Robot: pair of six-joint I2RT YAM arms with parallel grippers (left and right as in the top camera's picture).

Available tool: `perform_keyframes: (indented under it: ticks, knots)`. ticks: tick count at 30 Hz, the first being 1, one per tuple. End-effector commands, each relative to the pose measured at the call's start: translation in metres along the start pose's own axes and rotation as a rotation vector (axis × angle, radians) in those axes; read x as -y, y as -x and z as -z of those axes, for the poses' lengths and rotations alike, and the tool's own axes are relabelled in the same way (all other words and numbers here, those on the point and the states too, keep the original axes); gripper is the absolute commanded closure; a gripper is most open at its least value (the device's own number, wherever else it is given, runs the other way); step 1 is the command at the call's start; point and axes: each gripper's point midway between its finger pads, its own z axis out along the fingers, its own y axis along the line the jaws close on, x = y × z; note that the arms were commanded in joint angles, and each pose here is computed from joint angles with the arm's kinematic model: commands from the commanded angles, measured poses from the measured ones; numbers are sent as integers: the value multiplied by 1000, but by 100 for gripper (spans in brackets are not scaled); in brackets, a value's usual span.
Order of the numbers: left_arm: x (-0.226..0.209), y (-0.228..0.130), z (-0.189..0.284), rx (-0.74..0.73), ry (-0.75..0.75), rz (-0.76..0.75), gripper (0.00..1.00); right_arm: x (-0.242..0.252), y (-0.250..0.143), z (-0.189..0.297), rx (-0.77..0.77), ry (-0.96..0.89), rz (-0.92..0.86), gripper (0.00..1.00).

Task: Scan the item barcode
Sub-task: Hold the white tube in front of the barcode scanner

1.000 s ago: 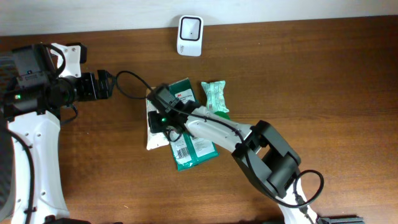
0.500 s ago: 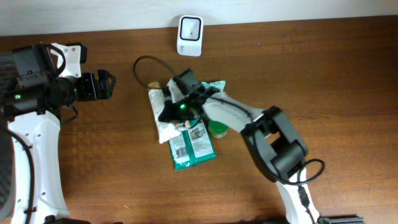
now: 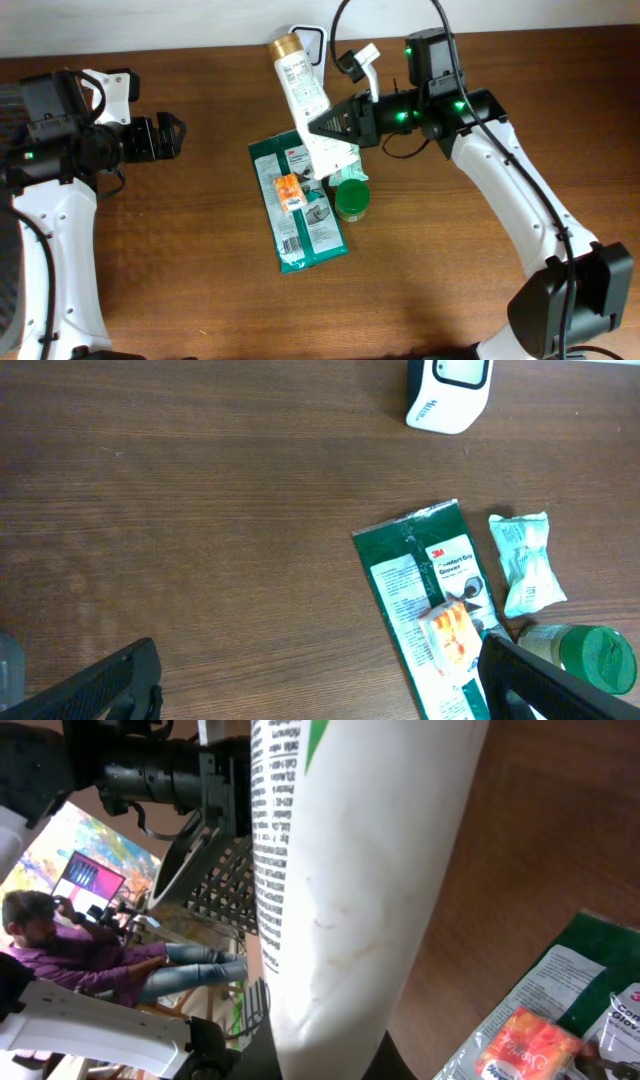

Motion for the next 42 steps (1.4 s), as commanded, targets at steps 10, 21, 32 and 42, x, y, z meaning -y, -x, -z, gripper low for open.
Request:
perform_keyframes:
  ticks: [10,21,32,42]
  knots:
    - [4,5,7,26,-11,-25,1,166,101,46,217,-1300,593,96]
    - [5,5,7,25,-11,-25,1,292,76,4,-106,-1541,1175,96]
    - [5,5,7,25,-11,-25,1,305,61,5,-190,-1522,1152,96]
    - [5,5,7,25,-11,-25,1,305,62,13,-338,-1580,1258,96]
